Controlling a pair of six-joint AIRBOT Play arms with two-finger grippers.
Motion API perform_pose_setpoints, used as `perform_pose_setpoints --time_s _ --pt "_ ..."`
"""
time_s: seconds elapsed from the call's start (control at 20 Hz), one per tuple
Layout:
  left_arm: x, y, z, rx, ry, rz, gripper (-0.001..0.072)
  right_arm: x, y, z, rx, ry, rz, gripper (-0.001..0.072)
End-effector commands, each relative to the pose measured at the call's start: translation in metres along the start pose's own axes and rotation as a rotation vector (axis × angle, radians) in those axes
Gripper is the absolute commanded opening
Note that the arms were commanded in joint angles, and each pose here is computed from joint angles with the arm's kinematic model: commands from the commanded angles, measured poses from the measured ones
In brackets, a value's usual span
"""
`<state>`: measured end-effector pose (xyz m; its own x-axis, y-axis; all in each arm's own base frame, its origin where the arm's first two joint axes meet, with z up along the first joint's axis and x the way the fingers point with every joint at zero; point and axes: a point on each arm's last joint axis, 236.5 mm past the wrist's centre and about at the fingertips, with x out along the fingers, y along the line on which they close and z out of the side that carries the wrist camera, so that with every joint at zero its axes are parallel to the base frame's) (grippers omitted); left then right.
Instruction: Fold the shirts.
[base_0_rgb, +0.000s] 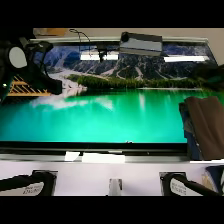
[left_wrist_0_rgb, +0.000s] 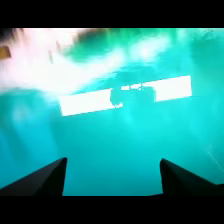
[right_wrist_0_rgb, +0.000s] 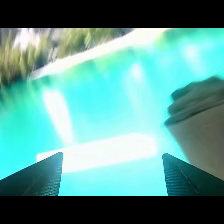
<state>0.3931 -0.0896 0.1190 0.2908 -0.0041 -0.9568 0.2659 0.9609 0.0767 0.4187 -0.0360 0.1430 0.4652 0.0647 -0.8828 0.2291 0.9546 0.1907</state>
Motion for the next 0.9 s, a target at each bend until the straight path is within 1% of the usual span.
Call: perform_pose_setpoints --time_s 0.0,0.05,0.85 --pt "0.0028 -0.0103 -0.0002 -0.191 -0.028 -0.035 0.0704 0.0418 0.0509 -0.0565 -0.108 0.269 0.022 0.0686" --pt "0.0014 -0.0101 0.0042 -0.215 -0.049 -0.036 0.0704 0.0424 0.0552 -0.0594 -0.114 0.277 0.026 0.0685" --pt "0.01 -0.0108 0.0029 -0.212 -0.024 -0.034 0.0704 0.0424 0.059 -0.0598 -0.121 0.275 0.033 0.0682"
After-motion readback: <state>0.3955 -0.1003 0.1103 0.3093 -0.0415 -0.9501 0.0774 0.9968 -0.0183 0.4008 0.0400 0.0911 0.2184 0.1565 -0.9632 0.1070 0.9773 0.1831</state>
